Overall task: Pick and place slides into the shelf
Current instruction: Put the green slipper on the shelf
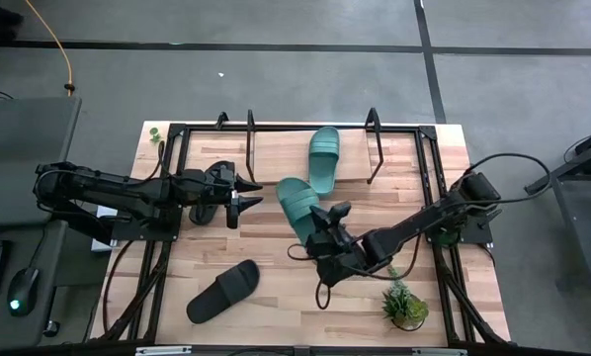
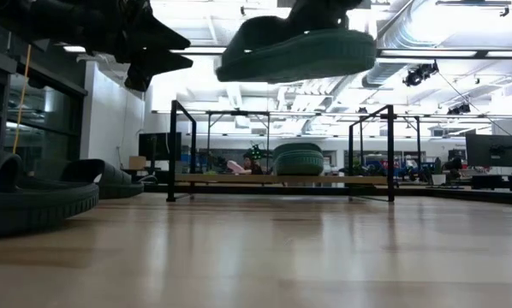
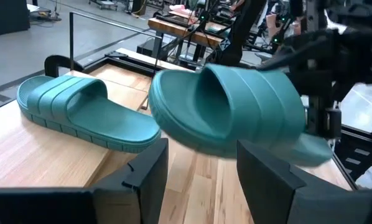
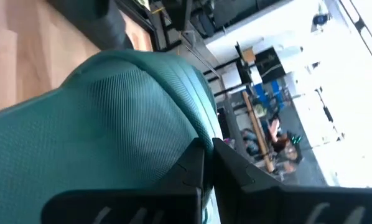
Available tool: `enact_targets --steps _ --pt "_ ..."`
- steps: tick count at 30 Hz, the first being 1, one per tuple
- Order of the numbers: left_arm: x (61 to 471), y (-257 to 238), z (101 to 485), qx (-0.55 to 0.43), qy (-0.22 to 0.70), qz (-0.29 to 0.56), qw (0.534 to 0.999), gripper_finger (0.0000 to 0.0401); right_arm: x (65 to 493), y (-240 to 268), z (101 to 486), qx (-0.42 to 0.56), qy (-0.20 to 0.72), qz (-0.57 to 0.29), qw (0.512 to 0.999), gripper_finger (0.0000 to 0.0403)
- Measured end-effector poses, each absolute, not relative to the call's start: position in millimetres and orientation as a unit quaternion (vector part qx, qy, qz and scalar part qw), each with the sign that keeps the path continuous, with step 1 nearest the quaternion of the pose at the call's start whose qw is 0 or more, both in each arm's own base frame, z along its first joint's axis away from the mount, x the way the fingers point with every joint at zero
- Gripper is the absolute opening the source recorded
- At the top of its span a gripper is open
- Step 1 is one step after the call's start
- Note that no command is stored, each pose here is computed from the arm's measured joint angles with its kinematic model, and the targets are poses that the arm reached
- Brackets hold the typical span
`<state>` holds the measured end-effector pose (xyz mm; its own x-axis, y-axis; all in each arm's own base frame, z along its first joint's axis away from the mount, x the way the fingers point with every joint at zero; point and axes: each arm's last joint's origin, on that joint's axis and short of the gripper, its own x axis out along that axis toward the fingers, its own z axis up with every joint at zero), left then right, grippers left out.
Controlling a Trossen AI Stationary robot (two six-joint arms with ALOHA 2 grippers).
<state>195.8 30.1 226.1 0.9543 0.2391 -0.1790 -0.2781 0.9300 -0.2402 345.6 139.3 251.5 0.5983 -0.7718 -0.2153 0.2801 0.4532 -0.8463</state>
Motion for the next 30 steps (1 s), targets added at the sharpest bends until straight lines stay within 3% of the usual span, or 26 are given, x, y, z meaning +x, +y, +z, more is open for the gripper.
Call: enact_targets --steps 17,30 --pt "196.1 29.6 226.3 -0.143 0.072 0.123 0.979 0.0175 326.6 73.2 244.1 -0.341 0.371 -0.430 0.749 0.0000" --pt "195.0 26.7 219.1 -0.174 0.112 0.085 0.975 0.0175 291.1 48.2 247.5 -0.333 0.357 -0.517 0.703 0.0000"
